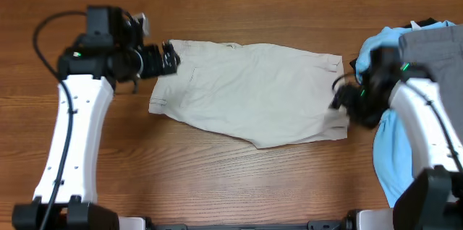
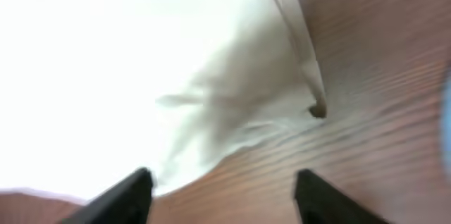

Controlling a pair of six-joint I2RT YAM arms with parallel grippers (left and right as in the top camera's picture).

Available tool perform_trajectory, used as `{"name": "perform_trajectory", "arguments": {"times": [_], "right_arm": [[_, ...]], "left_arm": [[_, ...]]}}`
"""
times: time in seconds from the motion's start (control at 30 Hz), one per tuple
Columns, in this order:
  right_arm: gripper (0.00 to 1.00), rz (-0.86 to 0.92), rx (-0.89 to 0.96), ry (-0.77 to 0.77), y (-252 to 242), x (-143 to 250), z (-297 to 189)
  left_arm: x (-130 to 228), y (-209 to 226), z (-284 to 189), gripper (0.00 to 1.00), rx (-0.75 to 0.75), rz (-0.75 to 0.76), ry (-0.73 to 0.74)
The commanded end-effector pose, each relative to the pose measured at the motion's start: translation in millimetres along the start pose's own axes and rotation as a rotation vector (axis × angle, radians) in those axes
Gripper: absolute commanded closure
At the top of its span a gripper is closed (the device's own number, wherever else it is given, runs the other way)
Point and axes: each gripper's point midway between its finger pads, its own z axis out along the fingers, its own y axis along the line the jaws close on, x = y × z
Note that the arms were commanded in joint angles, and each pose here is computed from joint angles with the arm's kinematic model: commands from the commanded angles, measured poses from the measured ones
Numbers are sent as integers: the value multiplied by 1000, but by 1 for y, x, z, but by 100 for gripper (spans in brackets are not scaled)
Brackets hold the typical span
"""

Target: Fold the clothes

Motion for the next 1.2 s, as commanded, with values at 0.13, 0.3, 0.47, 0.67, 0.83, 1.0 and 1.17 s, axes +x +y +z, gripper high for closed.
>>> {"name": "perform_trajectory", "arguments": {"times": [0.13, 0.3, 0.47, 0.67, 0.83, 1.0, 1.17], "right_arm": [[15, -82, -42, -181, 28, -33, -85], [9, -86, -31, -185, 26, -35, -85], [9, -99, -8, -193, 22, -37, -85], [9, -94, 29, -203, 16, -39, -84], [9, -92, 33, -193, 14, -37, -80], [9, -92, 33, -191, 14, -37, -80], [9, -92, 33, -191, 14, -37, -80]], "left_arm": [[-47, -28, -47, 0, 17, 141, -181], [-60, -15, 5, 0, 12, 164, -96], [-76, 12, 71, 0, -19, 258, -28], [-81, 41, 141, 1, -24, 339, 1], [-77, 60, 174, 0, -31, 420, 19], [-70, 71, 192, 0, -31, 462, 44], [-58, 78, 214, 0, -15, 463, 80]]}}
